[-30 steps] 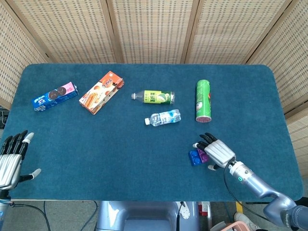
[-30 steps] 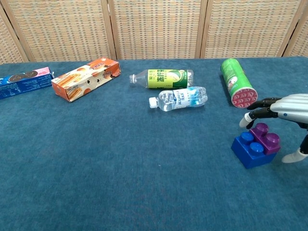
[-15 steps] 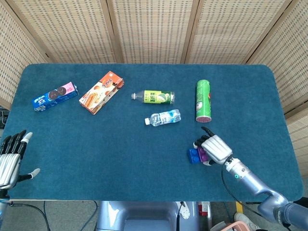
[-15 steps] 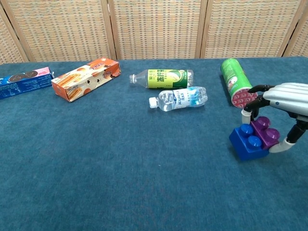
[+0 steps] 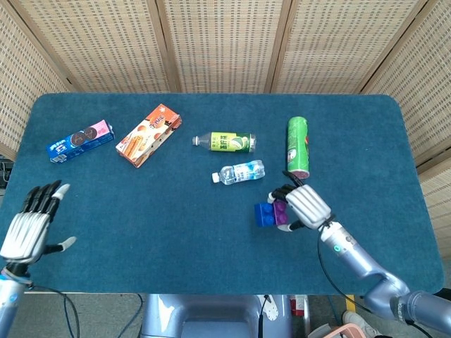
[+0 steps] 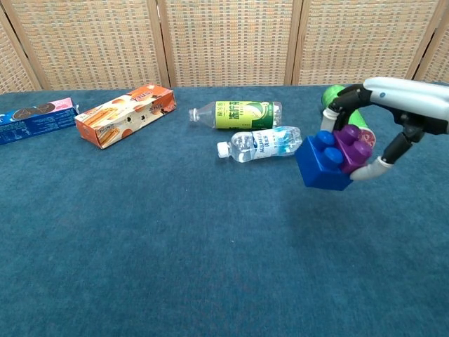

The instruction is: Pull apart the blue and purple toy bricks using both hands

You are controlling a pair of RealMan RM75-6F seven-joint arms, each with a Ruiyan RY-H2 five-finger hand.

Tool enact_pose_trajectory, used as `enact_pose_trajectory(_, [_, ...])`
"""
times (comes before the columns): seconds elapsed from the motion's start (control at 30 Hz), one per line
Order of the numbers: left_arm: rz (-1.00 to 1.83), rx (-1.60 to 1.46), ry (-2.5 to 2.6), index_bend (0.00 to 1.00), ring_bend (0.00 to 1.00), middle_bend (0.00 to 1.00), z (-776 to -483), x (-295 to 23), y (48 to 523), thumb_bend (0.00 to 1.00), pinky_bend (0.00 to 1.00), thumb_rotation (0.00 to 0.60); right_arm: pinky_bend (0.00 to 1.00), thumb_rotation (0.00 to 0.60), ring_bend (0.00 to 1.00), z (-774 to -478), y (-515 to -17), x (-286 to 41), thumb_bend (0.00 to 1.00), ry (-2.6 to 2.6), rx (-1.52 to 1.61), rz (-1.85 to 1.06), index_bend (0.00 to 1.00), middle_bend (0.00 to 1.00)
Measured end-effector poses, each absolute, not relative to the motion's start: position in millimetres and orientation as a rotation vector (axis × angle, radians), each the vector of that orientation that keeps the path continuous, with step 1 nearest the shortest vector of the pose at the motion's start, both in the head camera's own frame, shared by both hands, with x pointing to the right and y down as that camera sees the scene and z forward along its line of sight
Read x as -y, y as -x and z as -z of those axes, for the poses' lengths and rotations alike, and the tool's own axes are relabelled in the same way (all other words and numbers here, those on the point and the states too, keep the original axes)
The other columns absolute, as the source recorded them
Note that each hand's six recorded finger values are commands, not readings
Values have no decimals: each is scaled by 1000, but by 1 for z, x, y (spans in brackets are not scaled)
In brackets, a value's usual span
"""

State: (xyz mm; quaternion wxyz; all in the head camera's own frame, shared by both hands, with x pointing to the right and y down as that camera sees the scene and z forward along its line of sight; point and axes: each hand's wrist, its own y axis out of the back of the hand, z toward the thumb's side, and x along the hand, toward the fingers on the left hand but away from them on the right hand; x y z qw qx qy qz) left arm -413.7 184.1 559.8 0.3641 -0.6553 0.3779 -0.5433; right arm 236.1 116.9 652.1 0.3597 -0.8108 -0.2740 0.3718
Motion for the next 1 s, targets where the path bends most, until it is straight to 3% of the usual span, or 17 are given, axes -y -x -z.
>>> enact_pose_trajectory(0.43, [1101,-889,2038,0,0,0,-609,-107,287,0,0,600,9,600,360,-662,-173,-73,165,2269,995,-1049,564,554])
enact_pose_trajectory(0.8, [1042,-910,2265,0,0,4,-635,-83,209,0,0,600,9,600,360,-671,-124,-73,169,2418,1180,-1105,571,562])
enact_pose_trajectory(1.0, [1038,-945,2350,0,0,66,-646,-77,182,0,0,600,9,600,360,-666,-109,-75,169,2497,1254,-1087,571,562])
